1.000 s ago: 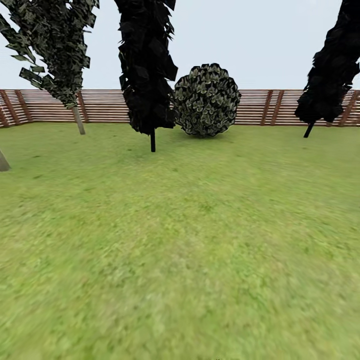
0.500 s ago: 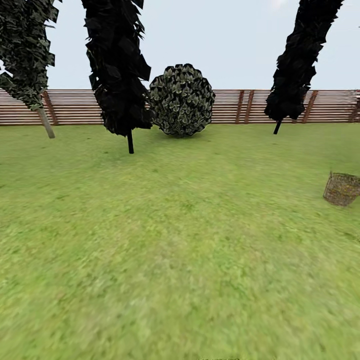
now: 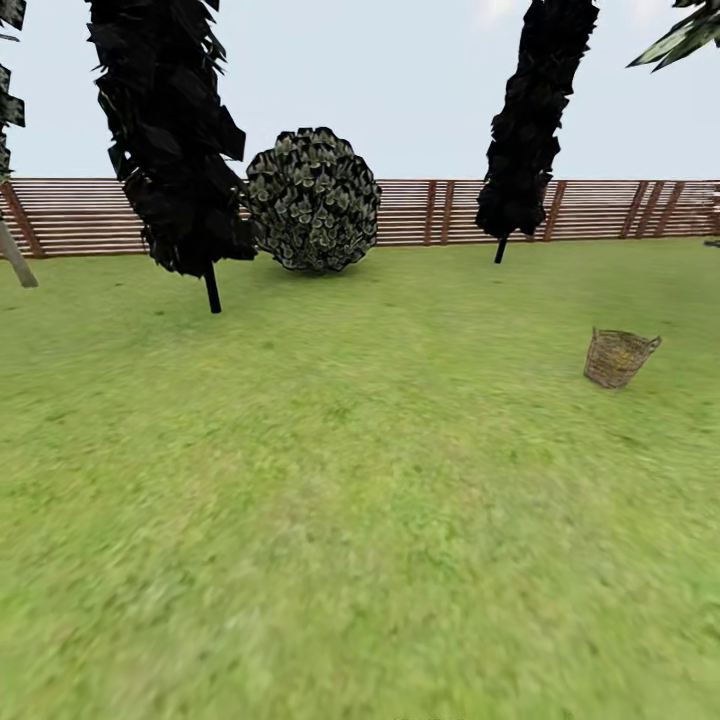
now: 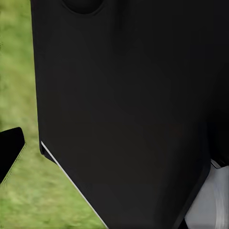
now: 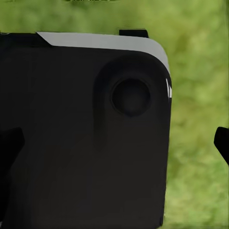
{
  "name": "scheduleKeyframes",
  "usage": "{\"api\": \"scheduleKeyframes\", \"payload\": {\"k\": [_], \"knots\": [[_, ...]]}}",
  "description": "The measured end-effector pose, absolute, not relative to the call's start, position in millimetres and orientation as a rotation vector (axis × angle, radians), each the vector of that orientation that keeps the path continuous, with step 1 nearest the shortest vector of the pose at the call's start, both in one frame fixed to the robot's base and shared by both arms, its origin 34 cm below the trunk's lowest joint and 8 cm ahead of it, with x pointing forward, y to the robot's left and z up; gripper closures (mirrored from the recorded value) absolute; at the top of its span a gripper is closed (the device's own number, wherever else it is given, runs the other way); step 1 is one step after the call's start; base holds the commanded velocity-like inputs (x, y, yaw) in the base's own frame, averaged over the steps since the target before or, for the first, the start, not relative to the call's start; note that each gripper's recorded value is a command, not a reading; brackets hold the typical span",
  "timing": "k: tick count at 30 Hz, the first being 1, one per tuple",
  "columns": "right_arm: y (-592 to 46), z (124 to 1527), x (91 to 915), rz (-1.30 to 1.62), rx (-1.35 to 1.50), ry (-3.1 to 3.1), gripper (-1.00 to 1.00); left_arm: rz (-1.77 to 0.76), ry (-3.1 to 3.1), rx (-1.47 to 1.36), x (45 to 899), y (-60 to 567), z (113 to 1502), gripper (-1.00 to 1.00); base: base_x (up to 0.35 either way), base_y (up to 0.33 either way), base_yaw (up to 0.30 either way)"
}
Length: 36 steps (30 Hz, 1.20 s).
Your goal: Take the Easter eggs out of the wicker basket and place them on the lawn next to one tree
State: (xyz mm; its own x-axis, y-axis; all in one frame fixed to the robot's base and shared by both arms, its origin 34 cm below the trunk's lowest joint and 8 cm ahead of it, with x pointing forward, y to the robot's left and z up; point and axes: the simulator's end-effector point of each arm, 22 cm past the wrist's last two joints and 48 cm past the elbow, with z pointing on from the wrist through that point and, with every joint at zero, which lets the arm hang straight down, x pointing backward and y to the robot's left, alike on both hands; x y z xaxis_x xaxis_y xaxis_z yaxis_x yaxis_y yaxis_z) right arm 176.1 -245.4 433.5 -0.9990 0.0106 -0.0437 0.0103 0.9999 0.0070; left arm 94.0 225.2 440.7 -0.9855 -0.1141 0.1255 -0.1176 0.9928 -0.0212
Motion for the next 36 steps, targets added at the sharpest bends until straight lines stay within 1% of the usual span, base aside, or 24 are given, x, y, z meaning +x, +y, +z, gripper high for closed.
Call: {"api": "scheduleKeyframes", "payload": {"k": [36], "knots": [[-246.7,433.7,179.6,0.008,0.016,3.080,-1.00,0.043,-3.012,0.176,94.0,225.2,440.7,-1.00,0.000,0.000,-0.289]]}}
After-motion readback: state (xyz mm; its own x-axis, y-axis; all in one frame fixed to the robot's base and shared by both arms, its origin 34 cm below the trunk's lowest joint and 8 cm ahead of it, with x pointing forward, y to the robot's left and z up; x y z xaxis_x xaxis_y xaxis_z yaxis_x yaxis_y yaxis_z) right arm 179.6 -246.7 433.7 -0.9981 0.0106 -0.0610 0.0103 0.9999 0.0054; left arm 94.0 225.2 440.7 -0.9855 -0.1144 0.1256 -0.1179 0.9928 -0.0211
